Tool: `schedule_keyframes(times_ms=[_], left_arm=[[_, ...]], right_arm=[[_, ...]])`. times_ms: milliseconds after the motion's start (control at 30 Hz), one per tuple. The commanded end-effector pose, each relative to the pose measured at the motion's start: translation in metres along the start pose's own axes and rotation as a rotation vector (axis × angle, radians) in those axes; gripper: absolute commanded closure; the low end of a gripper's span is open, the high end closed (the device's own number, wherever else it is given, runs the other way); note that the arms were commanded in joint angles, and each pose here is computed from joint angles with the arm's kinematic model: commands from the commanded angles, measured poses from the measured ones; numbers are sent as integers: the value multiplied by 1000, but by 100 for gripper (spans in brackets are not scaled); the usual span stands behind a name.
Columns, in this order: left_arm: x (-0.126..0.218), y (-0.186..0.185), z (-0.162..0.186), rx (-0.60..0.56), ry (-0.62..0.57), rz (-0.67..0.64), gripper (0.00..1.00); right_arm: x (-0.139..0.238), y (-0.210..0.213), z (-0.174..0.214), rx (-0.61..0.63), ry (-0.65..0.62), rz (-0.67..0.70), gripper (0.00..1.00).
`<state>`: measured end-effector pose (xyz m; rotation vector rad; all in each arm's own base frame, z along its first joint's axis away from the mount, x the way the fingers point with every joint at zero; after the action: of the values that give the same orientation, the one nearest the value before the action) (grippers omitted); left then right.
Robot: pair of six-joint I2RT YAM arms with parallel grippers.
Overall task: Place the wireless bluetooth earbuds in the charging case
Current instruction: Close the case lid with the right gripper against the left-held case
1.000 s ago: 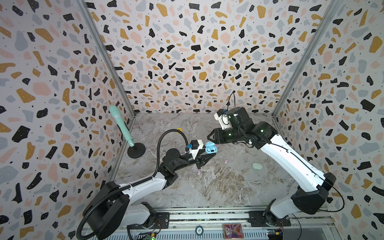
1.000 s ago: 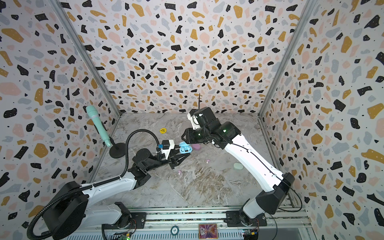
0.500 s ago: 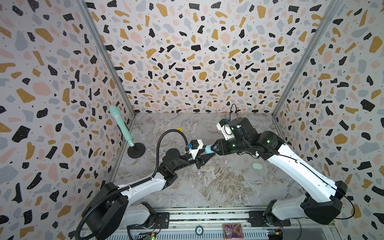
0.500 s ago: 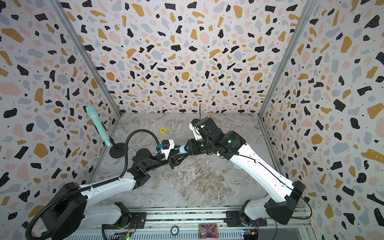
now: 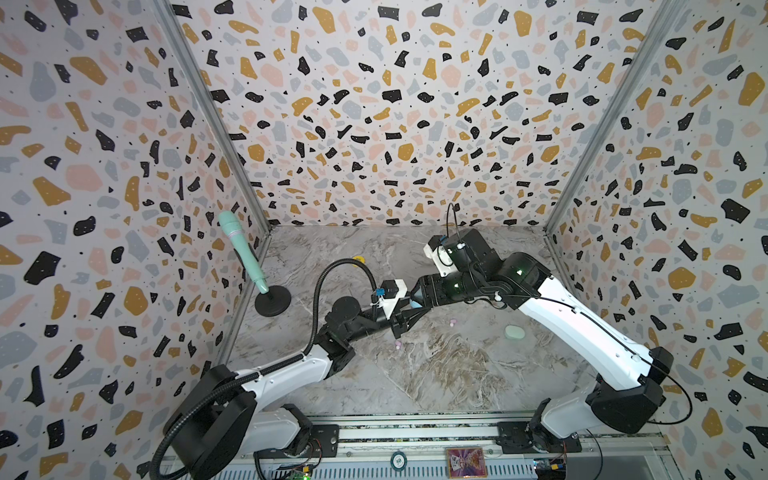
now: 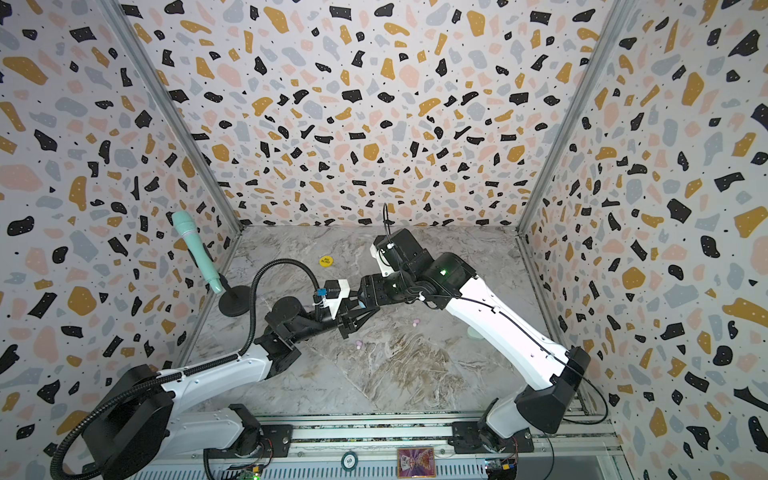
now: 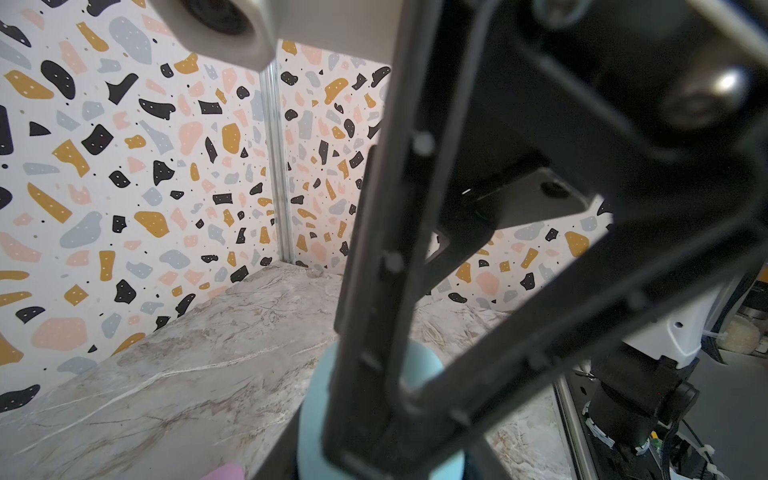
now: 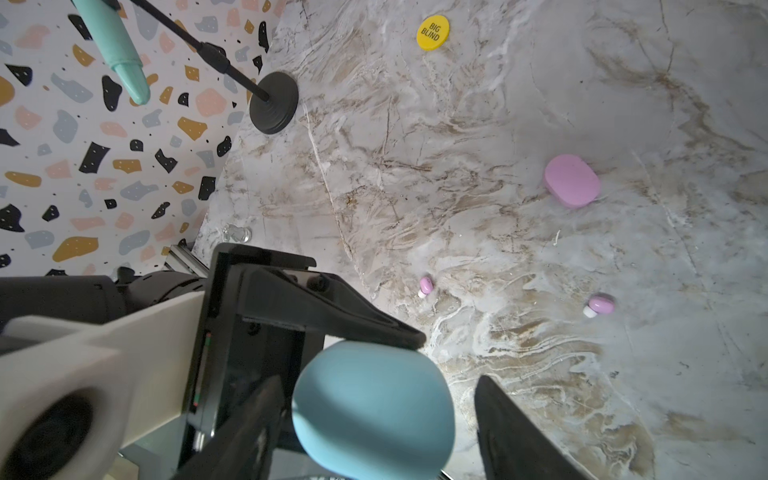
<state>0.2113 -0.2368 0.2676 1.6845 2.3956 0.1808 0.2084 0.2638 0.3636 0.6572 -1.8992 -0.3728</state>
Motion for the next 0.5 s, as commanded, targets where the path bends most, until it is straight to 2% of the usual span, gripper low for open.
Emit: schedule_keyframes(times_ms=[0, 200, 400, 467], left_arm=[[-2, 3, -28, -76, -105, -4, 85], [-1, 3, -29, -78, -104, -7, 85], [-1, 3, -29, -73, -100, -7, 84], [-1, 3, -28, -69, -93, -12, 79]], right_arm=[[4, 3, 4, 36, 28, 13, 26], [-2, 2, 7, 47, 60, 46, 26], [4, 4, 3, 39, 17, 32, 46], [4, 4, 3, 39, 12, 32, 50]])
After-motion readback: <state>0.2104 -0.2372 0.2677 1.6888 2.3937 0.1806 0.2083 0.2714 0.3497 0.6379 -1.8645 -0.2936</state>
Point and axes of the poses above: each gripper's point midway between its finger pads, its own x axis back along the fingers, its own y axis along the line the jaws close on, z = x × y, the point moved 8 cm from there along x, back along the fingers, and after that the axes turned 14 degrees about -x, right-handed, at the moved point
